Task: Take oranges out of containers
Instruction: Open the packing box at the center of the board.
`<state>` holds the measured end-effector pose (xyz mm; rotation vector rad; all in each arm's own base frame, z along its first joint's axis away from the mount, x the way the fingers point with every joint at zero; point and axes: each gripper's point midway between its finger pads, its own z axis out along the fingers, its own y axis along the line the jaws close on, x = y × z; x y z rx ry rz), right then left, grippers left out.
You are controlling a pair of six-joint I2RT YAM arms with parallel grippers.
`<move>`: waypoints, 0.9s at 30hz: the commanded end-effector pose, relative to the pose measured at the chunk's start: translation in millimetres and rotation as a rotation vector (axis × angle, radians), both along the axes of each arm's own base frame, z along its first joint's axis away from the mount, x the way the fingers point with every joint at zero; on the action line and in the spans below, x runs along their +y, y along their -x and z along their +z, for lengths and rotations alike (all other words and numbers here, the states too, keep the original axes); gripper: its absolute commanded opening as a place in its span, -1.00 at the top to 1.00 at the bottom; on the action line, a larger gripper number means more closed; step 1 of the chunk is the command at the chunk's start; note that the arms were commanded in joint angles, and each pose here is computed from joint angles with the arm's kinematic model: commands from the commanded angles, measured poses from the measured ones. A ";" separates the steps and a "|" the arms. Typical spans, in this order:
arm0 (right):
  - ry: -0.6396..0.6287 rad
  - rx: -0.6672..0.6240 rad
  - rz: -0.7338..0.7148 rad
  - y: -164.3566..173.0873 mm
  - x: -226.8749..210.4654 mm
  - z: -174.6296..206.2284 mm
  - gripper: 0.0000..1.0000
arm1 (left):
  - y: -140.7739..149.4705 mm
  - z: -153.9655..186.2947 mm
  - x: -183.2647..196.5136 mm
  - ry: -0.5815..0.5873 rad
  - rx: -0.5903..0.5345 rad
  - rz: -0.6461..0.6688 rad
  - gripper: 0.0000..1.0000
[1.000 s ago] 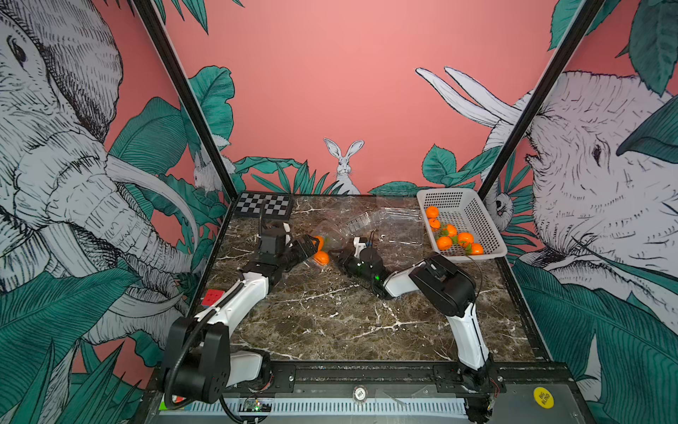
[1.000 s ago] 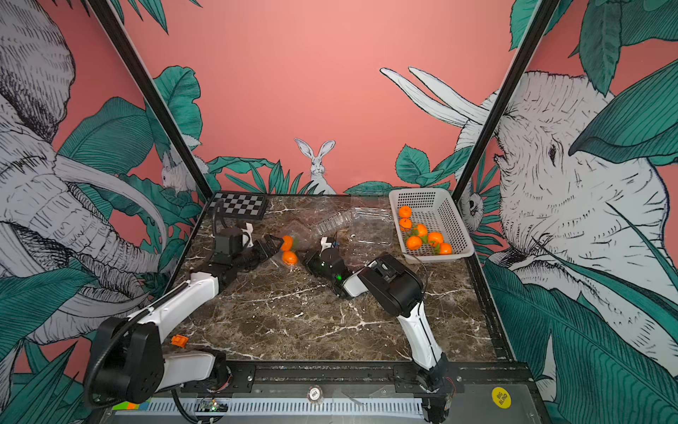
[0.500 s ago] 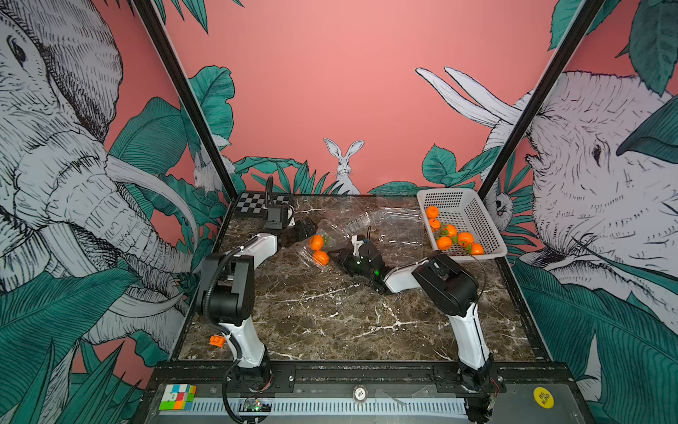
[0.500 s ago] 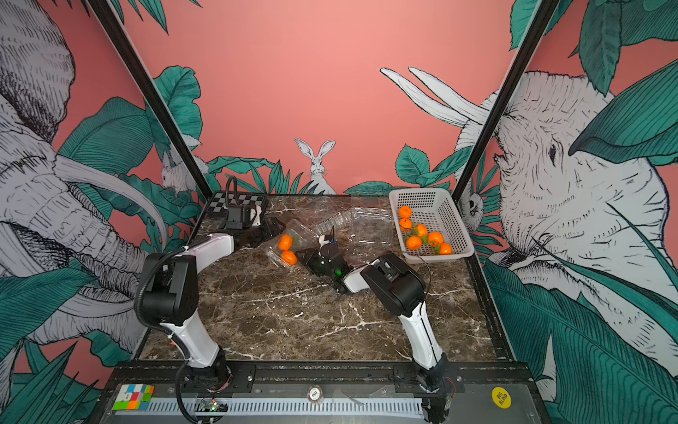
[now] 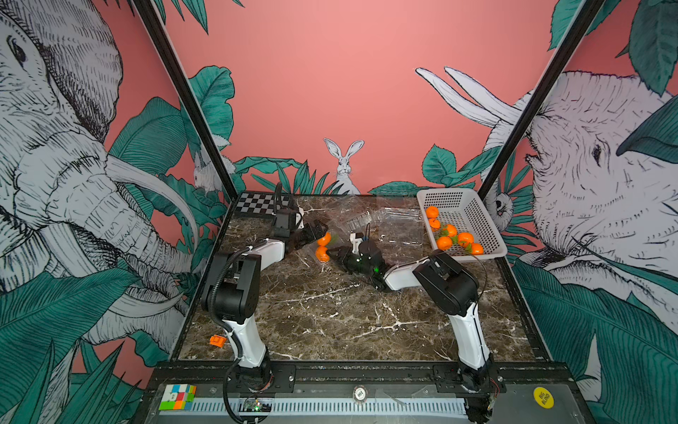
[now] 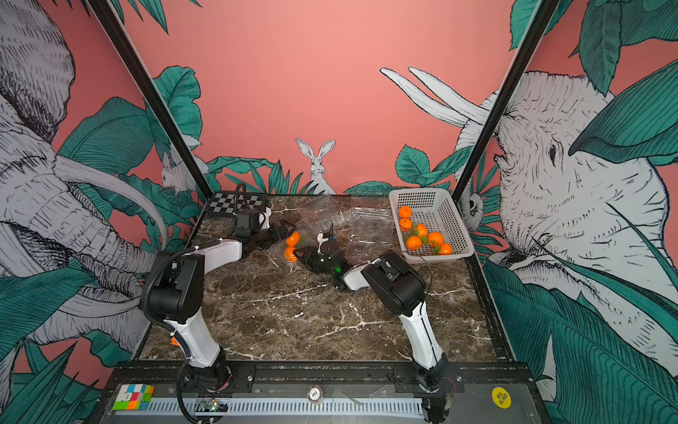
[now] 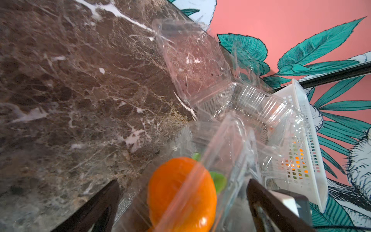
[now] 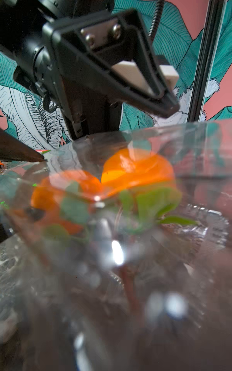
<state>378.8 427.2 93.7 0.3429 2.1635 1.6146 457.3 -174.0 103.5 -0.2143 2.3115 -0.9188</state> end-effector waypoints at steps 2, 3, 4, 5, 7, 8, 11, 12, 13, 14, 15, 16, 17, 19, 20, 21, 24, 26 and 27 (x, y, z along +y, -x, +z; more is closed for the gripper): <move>-0.100 -0.078 -0.016 -9.7 0.3 35.4 0.24 | 13.1 -12.1 -13.8 0.058 0.040 -0.018 -0.98; -0.100 -0.076 -0.012 -9.5 1.0 36.3 0.24 | 14.4 -13.5 -14.1 0.061 0.042 -0.015 -0.99; -0.100 -0.078 -0.007 -9.5 2.0 37.2 0.24 | 15.8 -15.4 -14.4 0.062 0.046 -0.013 -0.98; -0.103 -0.080 -0.002 -8.4 3.3 38.7 0.24 | 17.2 -17.6 -15.1 0.065 0.052 -0.011 -0.99; -0.110 -0.083 0.009 -6.9 5.5 40.9 0.23 | 19.2 -19.6 -17.8 0.071 0.057 -0.014 -0.98; -0.114 -0.081 0.012 -6.0 6.2 40.9 0.24 | 19.8 -20.6 -18.8 0.073 0.060 -0.014 -0.98; -0.132 -0.083 0.027 -3.0 10.7 44.3 0.23 | 20.4 -22.5 -22.2 0.093 0.066 -0.008 -0.98; -0.141 -0.088 0.035 -1.5 13.1 46.9 0.23 | 20.8 -23.1 -24.0 0.102 0.068 -0.007 -0.98; -0.145 -0.092 0.043 0.0 15.5 48.4 0.23 | 20.4 -23.5 -25.0 0.112 0.071 -0.002 -0.98; -0.148 -0.093 0.045 0.1 16.5 48.9 0.23 | 20.8 -24.7 -26.7 0.119 0.076 -0.002 -0.98; -0.148 -0.093 0.048 1.0 17.8 48.7 0.23 | 20.5 -25.5 -28.5 0.128 0.079 -0.001 -0.99; -0.150 -0.094 0.052 1.8 19.0 49.3 0.23 | 20.7 -27.3 -30.1 0.139 0.086 0.001 -0.98; -0.151 -0.096 0.055 2.7 20.4 49.4 0.23 | 20.6 -28.1 -31.9 0.152 0.090 0.002 -0.98; -0.161 -0.105 0.059 4.7 22.4 51.7 0.23 | 20.1 -29.6 -34.0 0.188 0.099 0.012 -0.98; -0.163 -0.107 0.063 6.0 23.6 51.9 0.23 | 19.4 -29.5 -34.5 0.205 0.101 0.018 -0.98; -0.164 -0.109 0.062 6.3 23.5 51.8 0.23 | 19.2 -29.1 -35.4 0.220 0.102 0.023 -0.98; -0.175 -0.110 0.062 6.8 24.2 51.1 0.23 | 18.6 -28.1 -35.5 0.259 0.112 0.046 -0.98; -0.194 -0.114 0.060 7.3 25.2 52.4 0.23 | 18.8 -26.9 -36.7 0.282 0.114 0.057 -0.98; -0.205 -0.116 0.064 8.3 27.5 54.4 0.23 | 18.7 -25.7 -37.2 0.294 0.115 0.062 -0.98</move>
